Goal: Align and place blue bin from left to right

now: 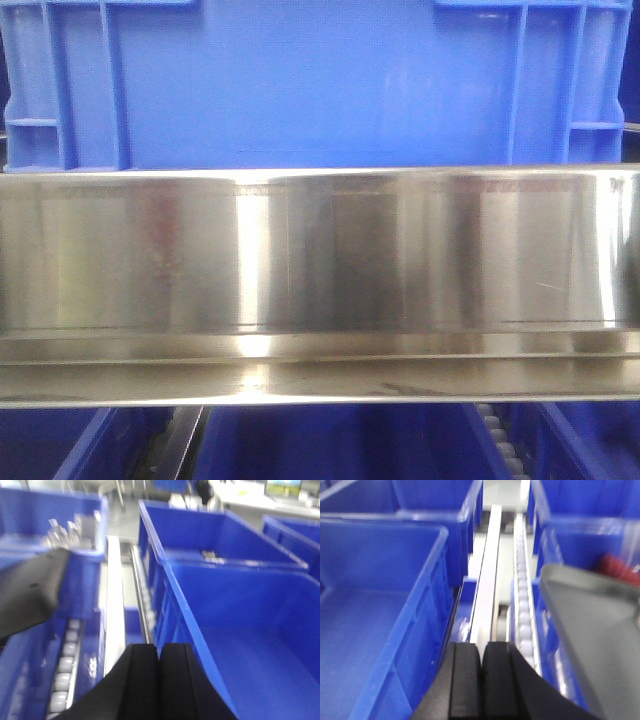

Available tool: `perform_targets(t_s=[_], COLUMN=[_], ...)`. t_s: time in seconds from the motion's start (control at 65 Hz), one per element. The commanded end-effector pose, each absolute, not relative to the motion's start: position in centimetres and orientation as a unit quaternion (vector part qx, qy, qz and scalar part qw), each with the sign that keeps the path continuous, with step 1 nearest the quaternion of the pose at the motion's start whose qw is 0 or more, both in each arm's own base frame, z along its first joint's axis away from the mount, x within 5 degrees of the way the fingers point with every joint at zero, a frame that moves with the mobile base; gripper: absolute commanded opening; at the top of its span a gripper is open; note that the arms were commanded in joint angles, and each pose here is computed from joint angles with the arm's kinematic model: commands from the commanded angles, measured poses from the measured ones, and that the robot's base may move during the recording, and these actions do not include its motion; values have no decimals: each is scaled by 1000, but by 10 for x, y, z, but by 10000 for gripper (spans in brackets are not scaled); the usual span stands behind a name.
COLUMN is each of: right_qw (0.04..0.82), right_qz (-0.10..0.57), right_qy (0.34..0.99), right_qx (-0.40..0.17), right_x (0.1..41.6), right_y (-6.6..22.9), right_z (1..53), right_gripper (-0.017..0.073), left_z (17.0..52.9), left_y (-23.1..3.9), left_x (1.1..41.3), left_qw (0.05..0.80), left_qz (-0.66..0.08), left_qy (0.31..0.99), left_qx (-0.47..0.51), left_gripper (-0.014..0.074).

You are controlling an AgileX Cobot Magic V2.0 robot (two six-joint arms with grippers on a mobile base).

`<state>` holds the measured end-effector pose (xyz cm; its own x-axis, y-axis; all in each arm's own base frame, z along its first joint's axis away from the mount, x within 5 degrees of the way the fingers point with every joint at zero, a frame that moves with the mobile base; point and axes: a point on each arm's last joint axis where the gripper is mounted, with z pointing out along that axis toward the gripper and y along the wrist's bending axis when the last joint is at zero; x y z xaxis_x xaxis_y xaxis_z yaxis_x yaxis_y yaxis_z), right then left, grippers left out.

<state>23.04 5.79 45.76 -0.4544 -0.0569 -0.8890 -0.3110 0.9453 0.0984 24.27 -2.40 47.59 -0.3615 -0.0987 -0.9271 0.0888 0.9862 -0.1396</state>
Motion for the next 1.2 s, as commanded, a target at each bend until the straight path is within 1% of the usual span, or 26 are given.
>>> perform_targets(t_s=[0.0, 0.092, 0.216, 0.293, 0.416, 0.523, 0.6, 0.708, 0.831, 1.186], right_qw=[492, 477, 472, 464, 448, 429, 409, 392, 389, 370], right_qz=[137, 135, 90, 81, 97, 106, 93, 75, 68, 59], right_qy=[854, 863, 872, 877, 882, 891, 903, 913, 914, 923], right_qx=[-97, -94, -88, -93, -108, -102, -94, -89, -92, -90], right_x=[243, 255, 269, 277, 289, 303, 314, 321, 326, 336], right_y=[62, 71, 86, 101, 127, 146, 155, 167, 177, 182], right_z=[458, 457, 454, 453, 453, 448, 441, 436, 437, 429], right_gripper=[-60, -55, -55, -55, -55, -55, -55, -55, -55, -55], left_z=[482, 487, 488, 489, 491, 487, 483, 476, 472, 472], left_y=[-27, -29, -38, -49, -72, -93, -107, -118, -121, -120], left_x=[261, 279, 304, 316, 328, 337, 344, 349, 351, 351], left_qw=[545, 526, 503, 502, 499, 493, 491, 479, 474, 471], left_qz=[-91, -95, -93, -88, -69, -52, -40, -43, -45, -45], left_qy=[833, 845, 859, 860, 864, 868, 870, 876, 879, 881], left_qx=[-4, -7, -26, -26, -20, -29, -24, -19, -19, -21], left_gripper=[-111, -111, -111, -111, -111, -111, -111, -111, -111, -111])
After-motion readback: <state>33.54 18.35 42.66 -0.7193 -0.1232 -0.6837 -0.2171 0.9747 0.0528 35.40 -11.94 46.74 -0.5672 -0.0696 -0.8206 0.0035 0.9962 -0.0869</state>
